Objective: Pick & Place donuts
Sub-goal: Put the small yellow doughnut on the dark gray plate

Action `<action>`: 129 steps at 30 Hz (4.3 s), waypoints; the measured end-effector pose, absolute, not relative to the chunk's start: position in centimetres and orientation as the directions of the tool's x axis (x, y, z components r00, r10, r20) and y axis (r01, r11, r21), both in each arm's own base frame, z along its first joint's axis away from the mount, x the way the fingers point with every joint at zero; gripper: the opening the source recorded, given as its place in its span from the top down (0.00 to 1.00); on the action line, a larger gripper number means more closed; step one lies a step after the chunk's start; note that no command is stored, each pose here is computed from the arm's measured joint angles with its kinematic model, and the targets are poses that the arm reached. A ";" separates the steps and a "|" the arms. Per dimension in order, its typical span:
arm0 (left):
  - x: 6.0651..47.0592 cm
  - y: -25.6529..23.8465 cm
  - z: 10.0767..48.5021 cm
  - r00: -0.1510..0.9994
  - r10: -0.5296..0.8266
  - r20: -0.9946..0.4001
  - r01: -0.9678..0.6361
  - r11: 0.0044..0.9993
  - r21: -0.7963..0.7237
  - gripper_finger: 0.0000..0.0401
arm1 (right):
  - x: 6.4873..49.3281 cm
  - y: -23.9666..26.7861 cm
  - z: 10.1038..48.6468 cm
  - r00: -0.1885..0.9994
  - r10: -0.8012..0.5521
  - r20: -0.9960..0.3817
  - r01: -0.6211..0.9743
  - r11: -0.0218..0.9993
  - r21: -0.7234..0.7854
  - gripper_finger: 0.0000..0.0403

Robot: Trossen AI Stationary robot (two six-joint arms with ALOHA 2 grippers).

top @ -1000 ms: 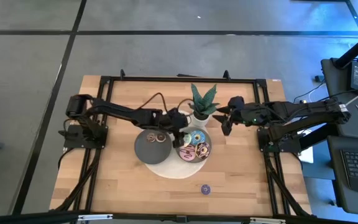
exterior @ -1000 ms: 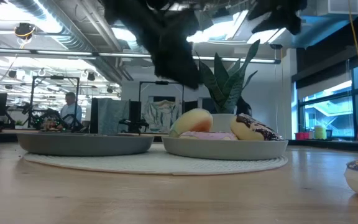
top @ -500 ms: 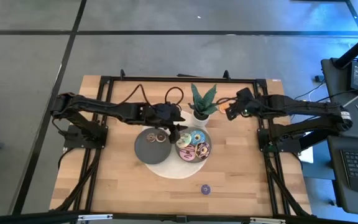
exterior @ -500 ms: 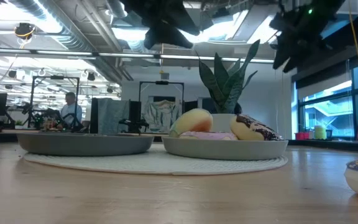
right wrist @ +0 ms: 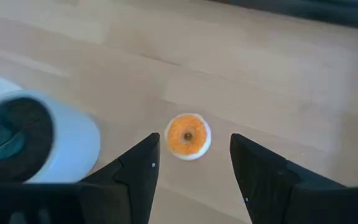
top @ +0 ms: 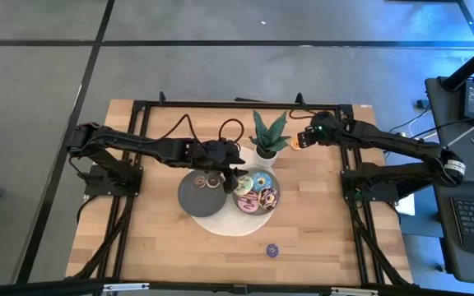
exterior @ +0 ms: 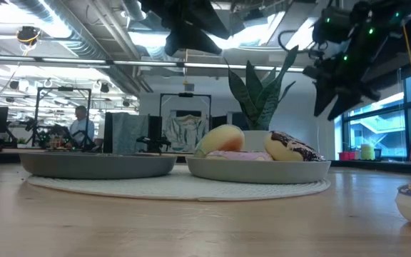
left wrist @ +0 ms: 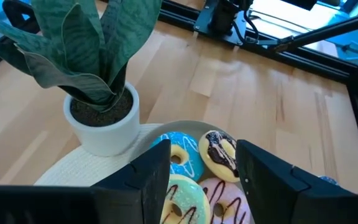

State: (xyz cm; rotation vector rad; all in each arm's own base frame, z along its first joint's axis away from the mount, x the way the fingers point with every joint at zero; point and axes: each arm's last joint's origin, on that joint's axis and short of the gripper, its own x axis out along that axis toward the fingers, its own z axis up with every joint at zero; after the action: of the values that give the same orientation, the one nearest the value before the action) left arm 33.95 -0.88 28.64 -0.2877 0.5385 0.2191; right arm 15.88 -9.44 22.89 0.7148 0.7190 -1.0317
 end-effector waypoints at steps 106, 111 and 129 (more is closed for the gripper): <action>28.7 -7.1 29.9 0.892 0.383 -0.241 -0.448 0.820 -0.356 0.59 | 33.6 6.2 32.5 0.892 -0.317 -0.321 0.343 0.939 0.026 0.93; 28.9 -7.0 30.3 0.912 0.354 -0.208 -0.408 0.838 -0.363 0.62 | 33.6 6.2 32.5 0.892 -0.318 -0.321 0.344 0.939 0.027 0.93; 29.0 -6.9 30.4 0.913 0.356 -0.197 -0.405 0.845 -0.350 0.68 | 33.7 6.3 32.9 0.906 -0.311 -0.287 0.338 0.940 0.049 0.93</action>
State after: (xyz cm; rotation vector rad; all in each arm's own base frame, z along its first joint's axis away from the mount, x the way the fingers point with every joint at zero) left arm 29.00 -6.86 30.44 -0.3961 0.1260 0.4026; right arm 33.72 6.26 32.91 0.0983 0.2796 -0.3353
